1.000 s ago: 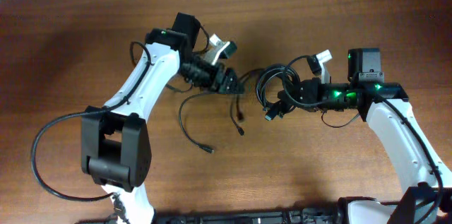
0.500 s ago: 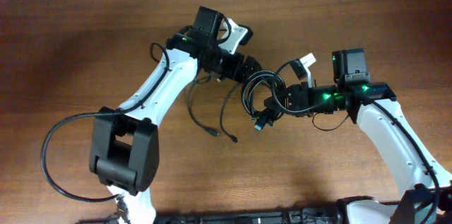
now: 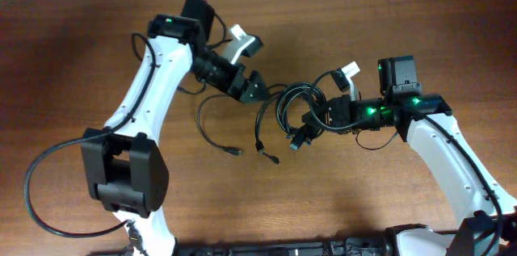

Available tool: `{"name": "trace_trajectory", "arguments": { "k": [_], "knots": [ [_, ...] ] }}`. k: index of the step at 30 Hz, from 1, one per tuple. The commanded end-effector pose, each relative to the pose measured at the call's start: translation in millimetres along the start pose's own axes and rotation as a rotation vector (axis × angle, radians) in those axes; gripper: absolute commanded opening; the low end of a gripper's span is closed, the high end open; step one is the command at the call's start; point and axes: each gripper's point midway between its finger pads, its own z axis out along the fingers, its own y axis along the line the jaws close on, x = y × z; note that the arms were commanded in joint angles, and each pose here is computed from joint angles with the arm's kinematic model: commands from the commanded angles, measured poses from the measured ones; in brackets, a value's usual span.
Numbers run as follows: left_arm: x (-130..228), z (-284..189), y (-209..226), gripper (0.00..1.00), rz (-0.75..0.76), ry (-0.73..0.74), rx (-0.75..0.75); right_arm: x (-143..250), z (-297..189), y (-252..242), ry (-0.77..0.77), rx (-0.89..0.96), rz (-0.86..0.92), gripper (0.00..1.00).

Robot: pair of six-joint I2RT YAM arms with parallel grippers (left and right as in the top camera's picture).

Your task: Untangle cables

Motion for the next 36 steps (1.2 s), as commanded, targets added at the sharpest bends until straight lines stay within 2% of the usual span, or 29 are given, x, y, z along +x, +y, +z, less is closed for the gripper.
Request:
{"name": "trace_trajectory", "arguments": {
  "k": [1,5,9,11,16,18,21,23,25,27,28,29,30,31,33,34,36],
  "knots": [
    [4.4,16.8,-3.7,0.99,0.086,0.05,-0.045,3.8,0.1,17.6,0.021,-0.078,-0.03,0.04],
    [-9.5,48.3,-2.3,0.99,0.077,-0.004,-0.056,8.9,-2.5,35.8,0.05,-0.185,-0.031,0.04],
    [-62.9,44.3,4.3,0.99,-0.004,-0.208,-0.078,18.4,6.2,44.2,0.095,-0.211,-0.048,0.04],
    [-73.6,45.9,-8.0,0.99,0.034,-0.243,-0.031,25.6,20.8,45.6,0.13,-0.181,-0.098,0.04],
    [-96.6,51.3,-24.8,0.99,0.018,-0.313,-0.004,24.8,26.0,39.6,0.125,-0.134,-0.116,0.04],
    [-94.4,37.7,-5.2,0.99,-0.029,-0.323,-0.041,22.7,27.0,33.6,0.115,-0.098,-0.118,0.04],
    [-70.7,-30.1,64.2,0.99,-0.263,-0.36,-0.115,19.2,28.0,23.9,0.097,-0.041,-0.12,0.04],
    [-32.2,-71.7,111.2,0.99,-0.576,-0.38,-0.136,14.5,28.4,11.3,0.074,0.034,-0.12,0.04],
    [-2.1,-98.5,136.9,0.99,-0.763,-0.396,-0.143,12.7,28.3,6.6,0.065,0.062,-0.121,0.04],
    [25.8,-105.8,129.6,0.99,-0.855,-0.341,-0.067,6.5,26.8,-9.2,0.035,0.157,-0.124,0.04],
    [28.6,-100.8,113.3,0.99,-0.79,-0.303,-0.01,1.6,24.3,-21.8,0.007,0.234,-0.094,0.04],
    [26.9,-90.1,79.0,0.99,-0.646,-0.254,0.107,-7.1,18.6,-40.2,-0.054,0.346,0.003,0.04],
    [17.8,-79.6,48.6,0.99,-0.508,-0.239,0.204,-9.8,18.9,-39.0,-0.062,0.341,-0.007,0.04],
    [8.6,-63.6,23.3,0.97,-0.431,-0.208,0.259,-10.9,18.9,-38.6,-0.065,0.34,-0.011,0.04],
    [1.9,-39.9,-2.9,0.89,-0.364,-0.149,0.286,-9.4,19.1,-38.5,-0.065,0.337,0.024,0.04],
    [-2.1,-29.1,-13.3,0.87,-0.327,-0.13,0.291,-8.5,21.2,-32.1,-0.065,0.298,0.09,0.04],
    [-12.6,-12.0,-28.5,0.87,-0.228,-0.123,0.295,-7.4,29.3,15.2,-0.003,0.04,0.04,0.04]
  ]
}}
